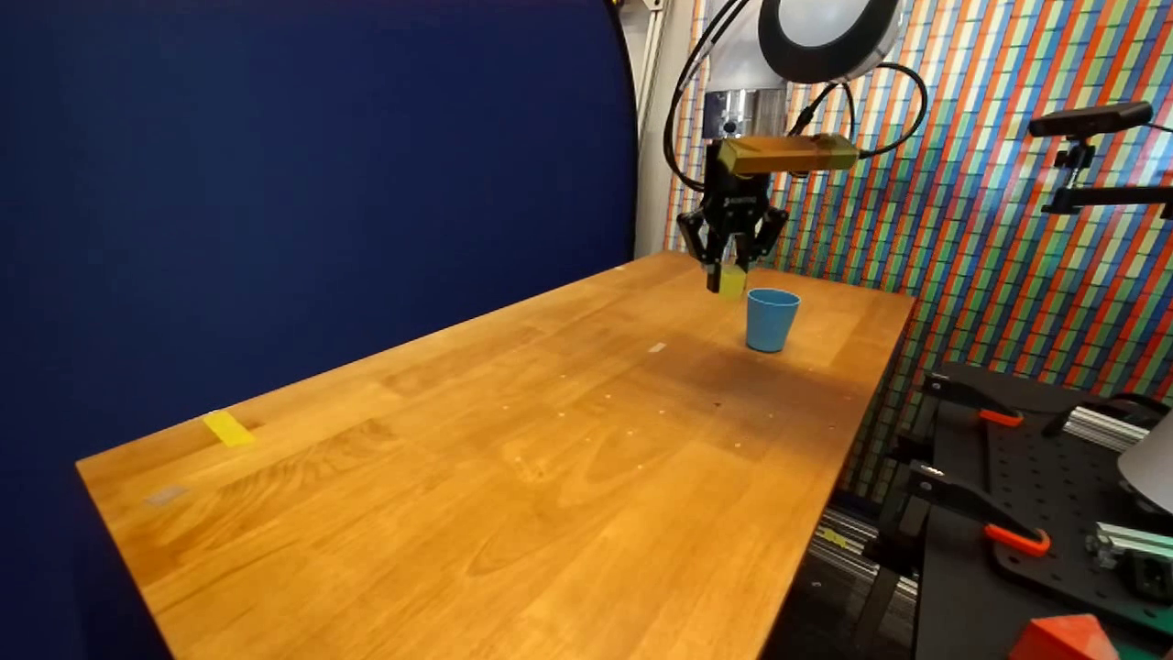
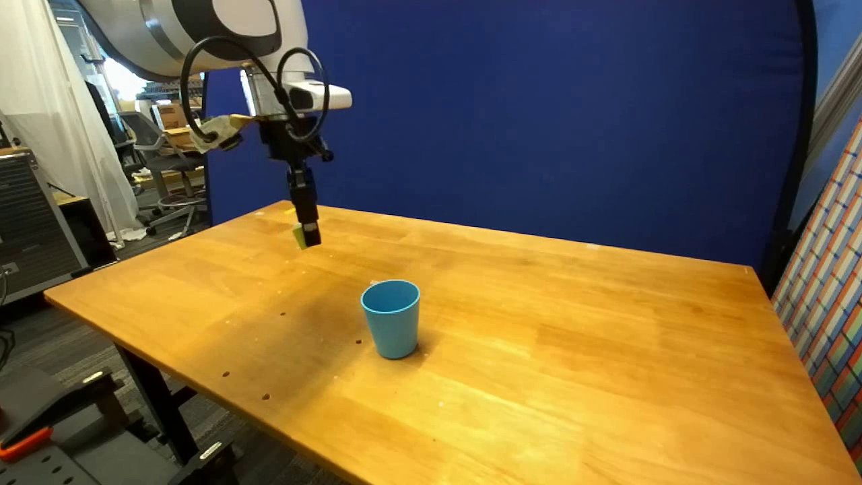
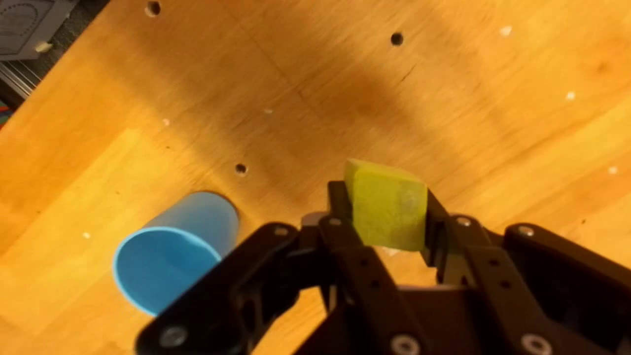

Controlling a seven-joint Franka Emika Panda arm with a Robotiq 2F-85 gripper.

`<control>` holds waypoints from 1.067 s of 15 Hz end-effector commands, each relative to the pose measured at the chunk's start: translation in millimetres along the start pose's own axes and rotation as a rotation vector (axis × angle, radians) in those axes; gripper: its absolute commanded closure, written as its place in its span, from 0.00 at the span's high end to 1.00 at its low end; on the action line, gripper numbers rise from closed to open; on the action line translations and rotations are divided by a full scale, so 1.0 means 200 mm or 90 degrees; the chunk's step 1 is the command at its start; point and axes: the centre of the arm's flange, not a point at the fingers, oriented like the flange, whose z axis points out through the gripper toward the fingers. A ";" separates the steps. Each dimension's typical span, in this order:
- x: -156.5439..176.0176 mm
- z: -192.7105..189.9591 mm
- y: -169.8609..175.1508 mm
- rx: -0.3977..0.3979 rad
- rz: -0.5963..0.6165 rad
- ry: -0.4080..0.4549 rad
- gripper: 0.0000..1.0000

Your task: Put the yellow thing in the cup

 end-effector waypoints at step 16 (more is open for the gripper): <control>0.43 0.18 0.61 0.034 0.269 0.016 0.62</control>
